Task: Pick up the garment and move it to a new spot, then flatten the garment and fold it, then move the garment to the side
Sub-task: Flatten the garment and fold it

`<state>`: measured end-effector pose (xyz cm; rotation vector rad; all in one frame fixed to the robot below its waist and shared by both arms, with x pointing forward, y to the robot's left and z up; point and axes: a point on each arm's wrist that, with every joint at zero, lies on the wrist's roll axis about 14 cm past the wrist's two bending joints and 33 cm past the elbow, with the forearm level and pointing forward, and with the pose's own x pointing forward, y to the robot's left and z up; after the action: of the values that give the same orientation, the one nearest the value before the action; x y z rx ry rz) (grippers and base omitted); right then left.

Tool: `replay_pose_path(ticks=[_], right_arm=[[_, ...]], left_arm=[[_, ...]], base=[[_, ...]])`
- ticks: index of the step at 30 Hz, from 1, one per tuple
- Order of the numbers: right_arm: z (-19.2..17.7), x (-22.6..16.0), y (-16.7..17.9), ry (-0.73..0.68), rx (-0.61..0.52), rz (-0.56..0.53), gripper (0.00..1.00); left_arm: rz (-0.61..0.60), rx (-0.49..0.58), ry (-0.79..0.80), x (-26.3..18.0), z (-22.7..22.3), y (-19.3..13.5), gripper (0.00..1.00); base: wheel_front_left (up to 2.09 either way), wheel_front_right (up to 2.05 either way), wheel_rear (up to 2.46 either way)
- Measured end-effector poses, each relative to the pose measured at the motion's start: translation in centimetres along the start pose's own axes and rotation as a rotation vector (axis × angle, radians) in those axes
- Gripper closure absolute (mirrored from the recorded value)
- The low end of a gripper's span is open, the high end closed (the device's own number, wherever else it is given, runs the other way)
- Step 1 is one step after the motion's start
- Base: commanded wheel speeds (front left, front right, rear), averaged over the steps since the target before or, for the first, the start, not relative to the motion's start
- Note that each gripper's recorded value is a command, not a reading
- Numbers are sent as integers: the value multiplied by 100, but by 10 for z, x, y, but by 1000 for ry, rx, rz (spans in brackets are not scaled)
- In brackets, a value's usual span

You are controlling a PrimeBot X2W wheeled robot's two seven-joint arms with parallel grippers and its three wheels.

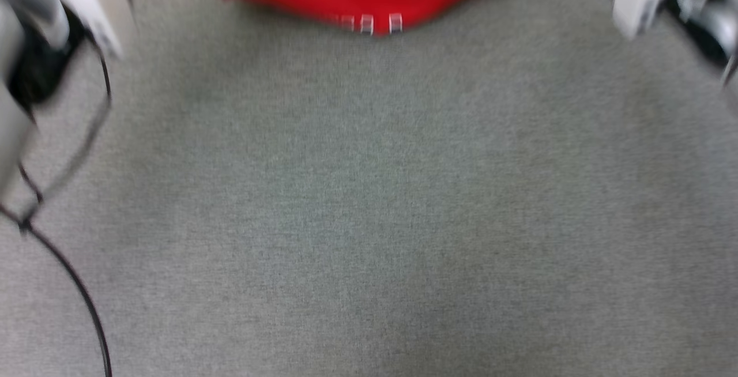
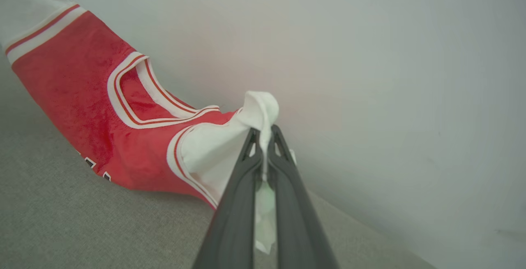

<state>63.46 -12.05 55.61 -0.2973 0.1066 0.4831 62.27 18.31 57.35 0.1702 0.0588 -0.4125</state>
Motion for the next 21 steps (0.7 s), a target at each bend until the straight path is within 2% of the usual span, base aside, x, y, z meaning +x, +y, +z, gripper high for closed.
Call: replay_pose_path(ticks=[10,16,21], right_arm=[[-86,-94,31,168,140,30,100],[-120,-150,48,228,278,6,100],[-144,-198,51,274,307,-29,100]], left_arm=[[19,-162,190,-98,-88,-53,100],[65,-233,287,-163,-124,-76,100],[114,-290,351,-212,-143,-89,100]], base=[[0,0,0],[0,0,0],[0,0,0]])
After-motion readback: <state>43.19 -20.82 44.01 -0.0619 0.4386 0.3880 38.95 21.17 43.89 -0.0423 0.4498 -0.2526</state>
